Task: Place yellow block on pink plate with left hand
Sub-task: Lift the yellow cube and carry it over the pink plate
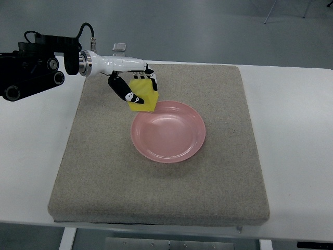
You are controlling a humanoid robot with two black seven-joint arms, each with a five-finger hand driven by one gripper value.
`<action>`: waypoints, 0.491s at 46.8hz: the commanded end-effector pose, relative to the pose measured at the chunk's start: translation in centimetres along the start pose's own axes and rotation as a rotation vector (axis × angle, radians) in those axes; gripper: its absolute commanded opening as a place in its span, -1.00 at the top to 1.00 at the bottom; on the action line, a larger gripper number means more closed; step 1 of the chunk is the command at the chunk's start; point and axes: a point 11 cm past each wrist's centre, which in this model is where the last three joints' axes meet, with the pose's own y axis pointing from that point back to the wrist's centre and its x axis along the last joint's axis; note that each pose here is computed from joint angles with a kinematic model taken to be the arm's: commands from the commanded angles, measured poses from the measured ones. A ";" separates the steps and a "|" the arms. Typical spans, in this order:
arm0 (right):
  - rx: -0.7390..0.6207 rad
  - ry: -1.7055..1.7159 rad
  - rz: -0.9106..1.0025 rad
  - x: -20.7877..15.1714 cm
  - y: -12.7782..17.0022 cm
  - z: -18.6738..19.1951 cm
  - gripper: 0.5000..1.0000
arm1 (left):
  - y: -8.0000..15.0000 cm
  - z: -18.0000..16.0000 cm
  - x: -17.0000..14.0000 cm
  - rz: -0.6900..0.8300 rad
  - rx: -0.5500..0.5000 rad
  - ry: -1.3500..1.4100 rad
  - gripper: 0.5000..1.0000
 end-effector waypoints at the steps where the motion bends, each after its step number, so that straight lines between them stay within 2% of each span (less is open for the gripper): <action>1: 0.000 0.000 0.000 0.0 0.0 0.0 -0.69 | -0.7 1.3 -0.3 -0.011 -0.036 -0.002 1.00; 9: 0.000 0.000 0.000 0.0 0.0 0.0 -0.69 | -1.7 3.1 -1.6 -0.055 -0.086 -0.009 1.00; 23: 0.000 0.000 0.000 0.0 0.0 0.0 -0.69 | -2.9 3.7 -4.1 -0.134 -0.099 -0.110 1.00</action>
